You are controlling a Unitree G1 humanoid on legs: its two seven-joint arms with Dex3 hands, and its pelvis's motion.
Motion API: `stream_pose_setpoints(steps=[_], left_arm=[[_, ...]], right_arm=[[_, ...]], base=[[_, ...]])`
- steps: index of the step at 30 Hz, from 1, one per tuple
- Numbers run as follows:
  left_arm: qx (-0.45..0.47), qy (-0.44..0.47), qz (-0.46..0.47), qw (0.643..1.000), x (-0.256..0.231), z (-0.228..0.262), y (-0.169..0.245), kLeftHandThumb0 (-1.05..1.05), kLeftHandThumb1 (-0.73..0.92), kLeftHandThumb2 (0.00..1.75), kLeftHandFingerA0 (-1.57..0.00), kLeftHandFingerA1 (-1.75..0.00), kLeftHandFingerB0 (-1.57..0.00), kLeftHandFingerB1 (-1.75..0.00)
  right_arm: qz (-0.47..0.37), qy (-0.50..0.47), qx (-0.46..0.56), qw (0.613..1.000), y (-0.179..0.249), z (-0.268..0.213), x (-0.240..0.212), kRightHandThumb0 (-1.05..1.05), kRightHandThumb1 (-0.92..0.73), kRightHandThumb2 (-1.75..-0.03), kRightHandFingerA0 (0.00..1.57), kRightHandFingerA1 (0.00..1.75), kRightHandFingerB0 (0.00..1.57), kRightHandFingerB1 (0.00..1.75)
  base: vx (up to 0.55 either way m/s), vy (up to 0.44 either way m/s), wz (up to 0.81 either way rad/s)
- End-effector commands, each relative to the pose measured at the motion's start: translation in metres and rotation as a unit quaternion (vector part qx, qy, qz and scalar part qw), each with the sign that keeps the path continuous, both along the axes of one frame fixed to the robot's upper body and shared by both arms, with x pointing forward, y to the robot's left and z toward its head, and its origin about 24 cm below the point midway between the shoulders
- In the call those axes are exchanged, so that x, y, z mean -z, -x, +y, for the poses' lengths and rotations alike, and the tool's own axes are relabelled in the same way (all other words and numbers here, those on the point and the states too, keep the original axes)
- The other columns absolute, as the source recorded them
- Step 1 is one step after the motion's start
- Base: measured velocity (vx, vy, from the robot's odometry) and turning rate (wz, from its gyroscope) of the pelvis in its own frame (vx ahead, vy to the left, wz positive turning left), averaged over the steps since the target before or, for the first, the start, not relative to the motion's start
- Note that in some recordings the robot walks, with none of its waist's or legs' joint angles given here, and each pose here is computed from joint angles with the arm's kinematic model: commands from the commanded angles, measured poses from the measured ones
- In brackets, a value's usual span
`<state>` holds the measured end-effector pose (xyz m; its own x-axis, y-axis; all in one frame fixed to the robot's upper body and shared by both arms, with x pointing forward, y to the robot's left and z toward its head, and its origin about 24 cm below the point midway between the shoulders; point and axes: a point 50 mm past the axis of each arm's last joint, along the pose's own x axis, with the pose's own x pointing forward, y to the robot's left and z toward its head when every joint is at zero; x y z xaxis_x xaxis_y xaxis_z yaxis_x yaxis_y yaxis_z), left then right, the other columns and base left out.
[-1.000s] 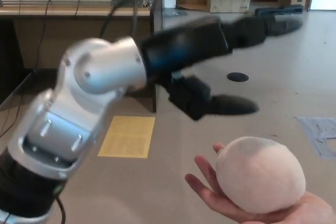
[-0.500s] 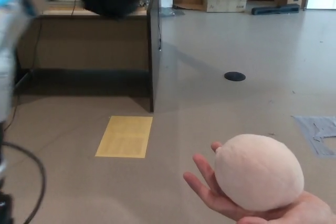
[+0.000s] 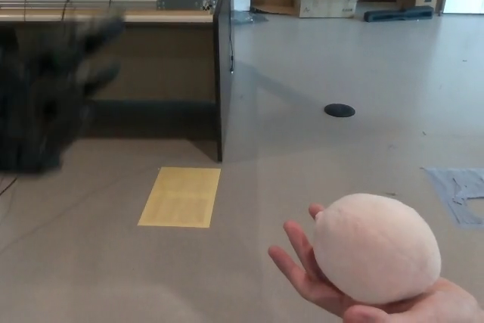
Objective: The robot extends its left hand to pick up an emotional support dumpling from the palm of a person and brings its hand down by its side. Then it extends its arm again to hand the dumpling back to the person.
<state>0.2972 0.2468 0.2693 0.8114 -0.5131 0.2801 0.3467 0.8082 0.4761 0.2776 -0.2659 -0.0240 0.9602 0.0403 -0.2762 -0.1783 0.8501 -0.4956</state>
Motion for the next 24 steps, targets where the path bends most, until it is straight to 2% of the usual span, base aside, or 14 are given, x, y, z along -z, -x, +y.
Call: stream_pose_setpoints(steps=[1,4,8,10,11,12,13,14,15,16,17,20,21,24], left_arm=[[-0.124,0.035,0.091,0.988,0.132,0.053,0.032,-0.83,0.57,0.96,-0.01,-0.2,-0.01,-0.14],[-0.135,0.035,0.099,0.985,0.141,0.055,0.035,-0.83,0.57,0.96,-0.01,-0.2,-0.01,-0.14],[-0.174,0.089,0.191,0.962,0.203,0.07,0.055,-0.83,0.56,0.91,-0.03,-0.19,-0.08,-0.18],[-0.175,0.088,0.191,0.962,0.205,0.071,0.056,-0.83,0.56,0.91,-0.03,-0.19,-0.08,-0.18],[-0.194,0.082,0.198,0.957,0.213,0.072,0.059,-0.82,0.55,0.92,-0.06,-0.33,-0.08,-0.24],[-0.215,0.074,0.205,0.952,0.224,0.073,0.063,-0.82,0.55,0.92,-0.06,-0.33,-0.08,-0.24],[-0.23,0.065,0.216,0.947,0.231,0.075,0.066,-0.79,0.72,0.66,-0.1,-0.28,-0.1,-0.22],[-0.242,0.057,0.227,0.942,0.238,0.076,0.069,-0.79,0.72,0.66,-0.1,-0.28,-0.1,-0.22],[-0.253,0.042,0.231,0.938,0.243,0.077,0.071,-0.72,0.62,0.97,-0.02,-0.41,-0.09,-0.36],[-0.263,0.026,0.233,0.936,0.249,0.078,0.073,-0.72,0.62,0.97,-0.02,-0.41,-0.09,-0.36],[-0.268,0.02,0.238,0.934,0.252,0.079,0.075,-0.69,0.8,0.64,-0.11,-0.29,-0.13,-0.23],[-0.275,0.013,0.246,0.929,0.26,0.082,0.078,-0.65,0.79,0.65,-0.11,-0.27,-0.13,-0.24],[-0.293,0.0,0.259,0.92,0.267,0.086,0.082,-0.34,0.54,1.06,-0.01,-0.49,0.0,-0.46],[-0.327,-0.046,0.292,0.897,0.281,0.098,0.091,-0.33,0.56,1.08,-0.01,-0.49,0.0,-0.46]], right_arm=[[0.014,0.005,0.013,1.0,0.023,-0.007,0.015,-0.76,-0.76,-0.64,0.5,0.38,0.41,0.34],[0.015,0.004,0.013,1.0,0.024,-0.007,0.016,-0.76,-0.76,-0.64,0.5,0.38,0.41,0.34],[0.03,-0.001,0.015,0.999,0.033,-0.005,0.024,-0.75,-0.76,-0.64,0.5,0.37,0.4,0.34],[0.03,-0.001,0.016,0.999,0.033,-0.005,0.024,-0.75,-0.76,-0.64,0.5,0.37,0.4,0.34],[0.031,-0.003,0.015,0.999,0.034,-0.005,0.025,-0.73,-0.76,-0.63,0.51,0.38,0.4,0.34],[0.031,-0.004,0.015,0.999,0.036,-0.004,0.026,-0.73,-0.76,-0.63,0.51,0.38,0.4,0.34],[0.034,-0.003,0.015,0.999,0.037,-0.004,0.027,-0.74,-0.76,-0.64,0.49,0.38,0.4,0.34],[0.037,-0.001,0.015,0.999,0.038,-0.004,0.028,-0.74,-0.76,-0.64,0.49,0.38,0.4,0.34],[0.037,0.0,0.015,0.999,0.038,-0.004,0.029,-0.73,-0.76,-0.64,0.49,0.38,0.4,0.34],[0.037,0.0,0.014,0.999,0.039,-0.004,0.029,-0.73,-0.76,-0.64,0.49,0.38,0.4,0.34],[0.037,0.001,0.013,0.999,0.039,-0.003,0.029,-0.74,-0.76,-0.64,0.49,0.38,0.4,0.34],[0.037,0.001,0.011,0.999,0.04,-0.003,0.03,-0.74,-0.76,-0.64,0.49,0.38,0.4,0.34],[0.038,-0.002,0.01,0.999,0.04,-0.001,0.03,-0.75,-0.76,-0.64,0.5,0.38,0.4,0.34],[0.036,-0.005,0.008,0.999,0.039,0.002,0.031,-0.74,-0.76,-0.64,0.5,0.38,0.4,0.34]], base=[[0.0,0.0,0.0],[0.0,0.0,0.0],[0.0,0.0,0.0],[0.0,0.0,0.0],[0.0,0.0,0.0],[0.0,0.0,0.0],[0.0,0.0,0.0],[0.0,0.0,0.0],[0.0,0.0,0.0],[0.0,0.0,0.0],[0.0,0.0,0.0],[0.0,0.0,0.0],[0.0,0.0,0.0],[0.0,0.0,0.0]])
